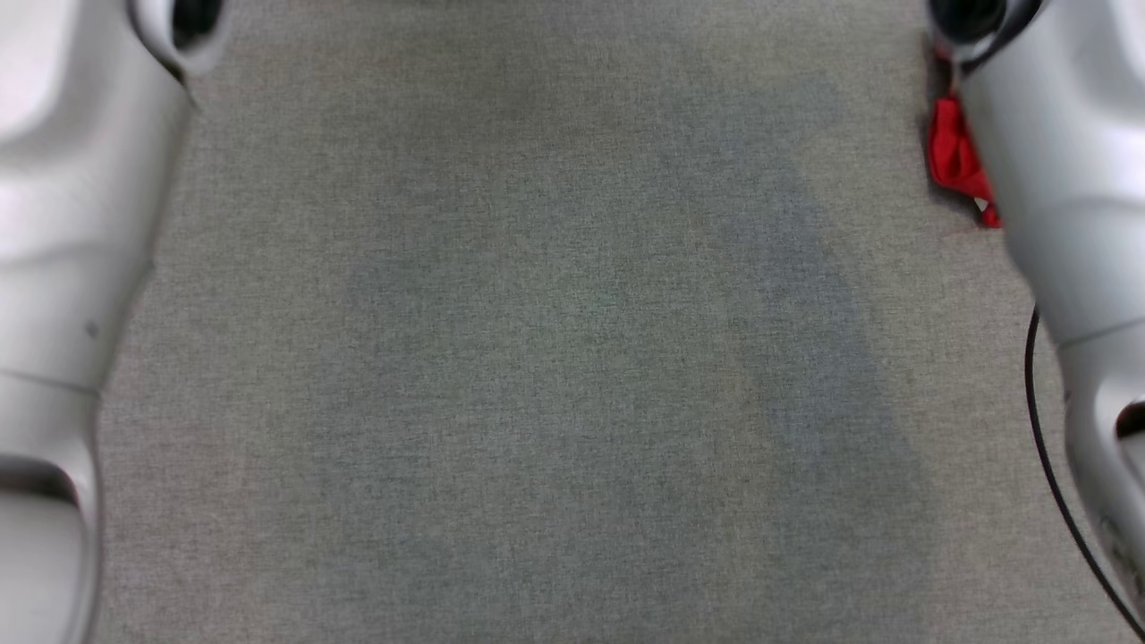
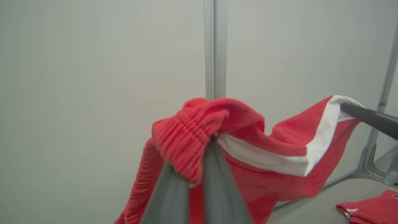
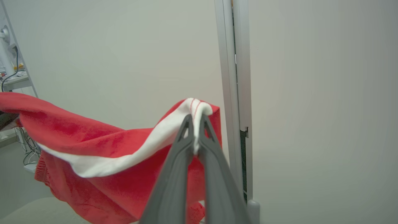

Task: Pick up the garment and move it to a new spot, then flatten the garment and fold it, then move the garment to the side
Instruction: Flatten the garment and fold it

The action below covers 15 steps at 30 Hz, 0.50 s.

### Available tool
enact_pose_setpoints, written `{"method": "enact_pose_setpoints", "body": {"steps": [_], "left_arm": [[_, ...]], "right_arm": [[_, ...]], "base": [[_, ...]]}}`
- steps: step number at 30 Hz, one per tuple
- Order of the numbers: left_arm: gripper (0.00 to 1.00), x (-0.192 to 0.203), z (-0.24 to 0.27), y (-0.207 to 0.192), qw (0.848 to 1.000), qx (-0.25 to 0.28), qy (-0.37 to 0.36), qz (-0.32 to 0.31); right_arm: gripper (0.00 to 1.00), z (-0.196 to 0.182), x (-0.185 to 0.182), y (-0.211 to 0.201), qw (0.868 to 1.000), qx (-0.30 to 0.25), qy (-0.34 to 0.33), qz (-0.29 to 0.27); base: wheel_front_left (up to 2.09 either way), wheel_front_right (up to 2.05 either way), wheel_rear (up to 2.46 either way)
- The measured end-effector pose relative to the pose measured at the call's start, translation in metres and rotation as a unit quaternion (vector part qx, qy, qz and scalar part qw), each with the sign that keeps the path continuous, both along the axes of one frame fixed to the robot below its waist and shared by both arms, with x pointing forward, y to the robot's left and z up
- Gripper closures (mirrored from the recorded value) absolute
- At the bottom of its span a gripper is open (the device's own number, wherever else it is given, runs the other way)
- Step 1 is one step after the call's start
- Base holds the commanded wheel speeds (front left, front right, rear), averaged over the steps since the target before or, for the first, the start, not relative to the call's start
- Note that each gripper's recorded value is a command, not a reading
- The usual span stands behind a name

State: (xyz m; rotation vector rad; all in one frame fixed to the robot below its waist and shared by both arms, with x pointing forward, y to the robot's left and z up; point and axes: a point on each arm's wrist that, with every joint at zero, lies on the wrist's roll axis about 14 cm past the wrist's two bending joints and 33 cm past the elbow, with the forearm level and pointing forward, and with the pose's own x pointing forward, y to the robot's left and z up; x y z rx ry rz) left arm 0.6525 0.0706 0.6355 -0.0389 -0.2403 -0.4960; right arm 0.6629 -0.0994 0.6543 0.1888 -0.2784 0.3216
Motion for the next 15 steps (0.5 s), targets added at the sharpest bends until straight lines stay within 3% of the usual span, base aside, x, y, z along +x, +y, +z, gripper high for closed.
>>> {"method": "enact_pose_setpoints", "body": {"steps": [9,15], "left_arm": [[1.00,-0.062,-0.126,0.007,0.990,-0.019,0.138,-0.004],[1.00,-0.137,-0.177,0.032,0.978,-0.055,0.199,0.037]], "right_arm": [[1.00,-0.115,-0.050,0.005,0.993,-0.044,0.106,0.035],[1.00,-0.170,-0.116,0.004,0.984,-0.021,0.169,0.054]], "base": [[0.00,0.00,0.00],[0.00,0.00,0.00]]}}
